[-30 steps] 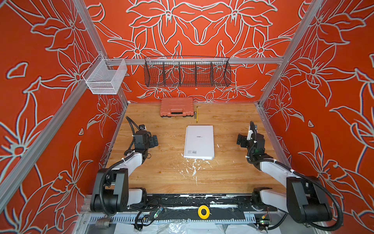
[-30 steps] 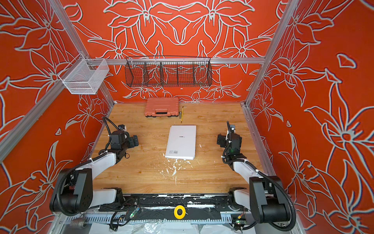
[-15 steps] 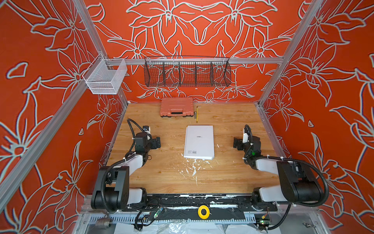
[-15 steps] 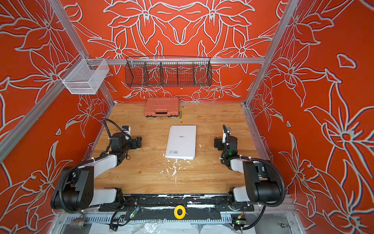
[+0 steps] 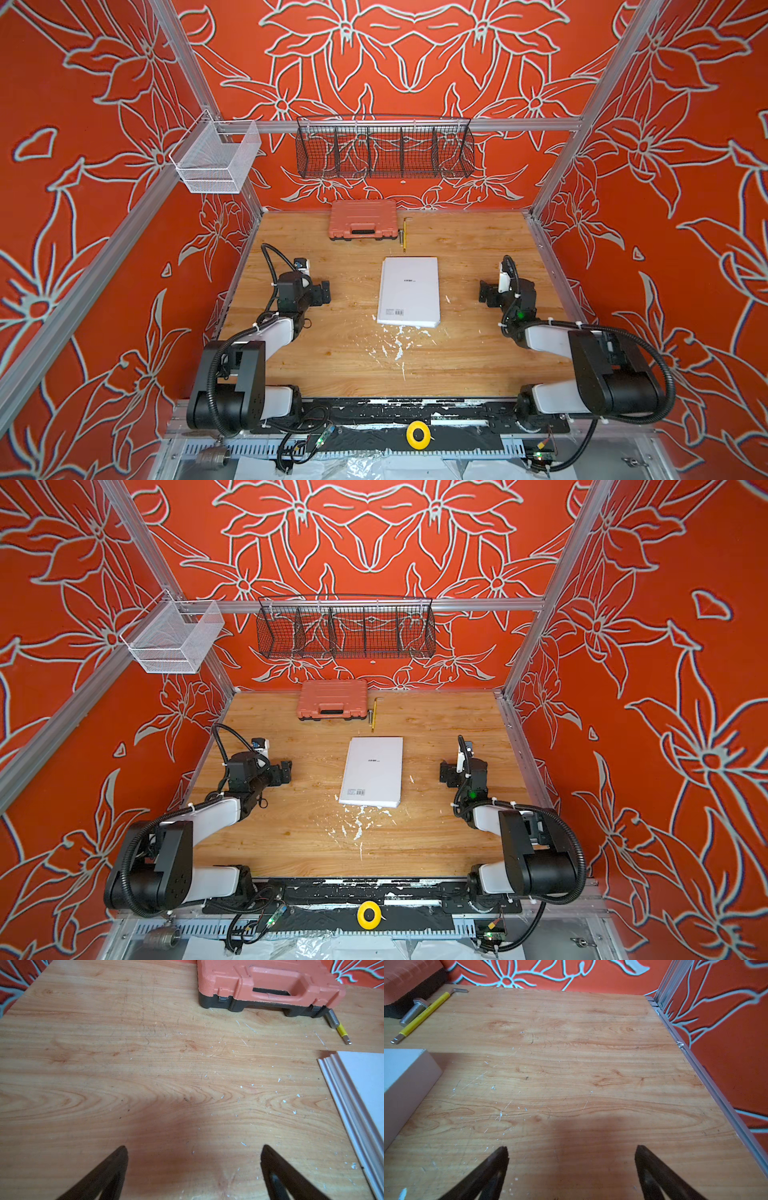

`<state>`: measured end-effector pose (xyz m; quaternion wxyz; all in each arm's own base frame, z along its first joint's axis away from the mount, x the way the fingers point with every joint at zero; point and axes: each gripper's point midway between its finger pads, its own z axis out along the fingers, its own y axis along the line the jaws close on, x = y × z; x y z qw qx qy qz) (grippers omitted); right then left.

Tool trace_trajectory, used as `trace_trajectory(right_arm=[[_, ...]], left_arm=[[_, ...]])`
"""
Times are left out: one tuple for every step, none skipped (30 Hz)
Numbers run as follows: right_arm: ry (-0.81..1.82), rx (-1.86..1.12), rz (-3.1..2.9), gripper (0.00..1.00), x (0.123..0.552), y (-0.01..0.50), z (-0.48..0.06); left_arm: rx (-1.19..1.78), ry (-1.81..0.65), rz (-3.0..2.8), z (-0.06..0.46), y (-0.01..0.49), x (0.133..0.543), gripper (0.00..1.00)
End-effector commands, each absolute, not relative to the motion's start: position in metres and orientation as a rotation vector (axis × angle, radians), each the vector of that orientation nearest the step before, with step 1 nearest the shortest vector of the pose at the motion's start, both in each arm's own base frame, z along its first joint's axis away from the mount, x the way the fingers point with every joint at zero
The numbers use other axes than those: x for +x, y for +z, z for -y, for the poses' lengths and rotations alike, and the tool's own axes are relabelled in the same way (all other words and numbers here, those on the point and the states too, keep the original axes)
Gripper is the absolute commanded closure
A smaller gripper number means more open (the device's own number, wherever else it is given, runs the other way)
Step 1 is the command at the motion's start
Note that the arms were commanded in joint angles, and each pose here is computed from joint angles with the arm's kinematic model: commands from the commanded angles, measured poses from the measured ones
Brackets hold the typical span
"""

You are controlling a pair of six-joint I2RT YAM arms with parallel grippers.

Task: Place the photos into the photo albums
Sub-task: Reset both arms

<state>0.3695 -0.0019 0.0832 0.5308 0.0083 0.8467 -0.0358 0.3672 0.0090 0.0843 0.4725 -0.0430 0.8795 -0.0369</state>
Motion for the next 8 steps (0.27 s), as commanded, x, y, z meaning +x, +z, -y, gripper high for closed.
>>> trace_trajectory(right_arm=[[-0.09, -0.017, -1.991, 0.02, 0.3781, 0.0946, -0.0003], [-0.089, -0.016, -1.992, 0.02, 0.3783, 0.0945, -0.0002], [-0.09, -0.017, -1.992, 0.02, 0.3783, 0.0944, -0.0003], [-0.09, -0.017, -1.993, 0.02, 0.3784, 0.0944, -0.0002], [-0.09, -0.015, -1.993, 0.02, 0.3783, 0.0942, -0.0001], [-0.087, -0.017, -1.99, 0.02, 0.3776, 0.0946, -0.0005], [-0.088, -0.017, -1.985, 0.02, 0.3769, 0.0953, -0.0005], [-0.087, -0.018, -1.981, 0.02, 0.3764, 0.0954, -0.0006]], left_arm=[[-0.079, -0.088, -2.129, -0.0084, 0.0884, 0.3694, 0.03], [-0.078, -0.088, -2.128, -0.0082, 0.0887, 0.3694, 0.03], [-0.078, -0.088, -2.128, -0.0082, 0.0886, 0.3694, 0.03], [-0.078, -0.088, -2.129, -0.0084, 0.0882, 0.3691, 0.03], [-0.078, -0.088, -2.129, -0.0082, 0.0881, 0.369, 0.03], [-0.078, -0.088, -2.129, -0.0083, 0.088, 0.3688, 0.03], [-0.078, -0.088, -2.13, -0.0081, 0.0879, 0.3688, 0.03], [-0.079, -0.088, -2.129, -0.0084, 0.0881, 0.369, 0.03]])
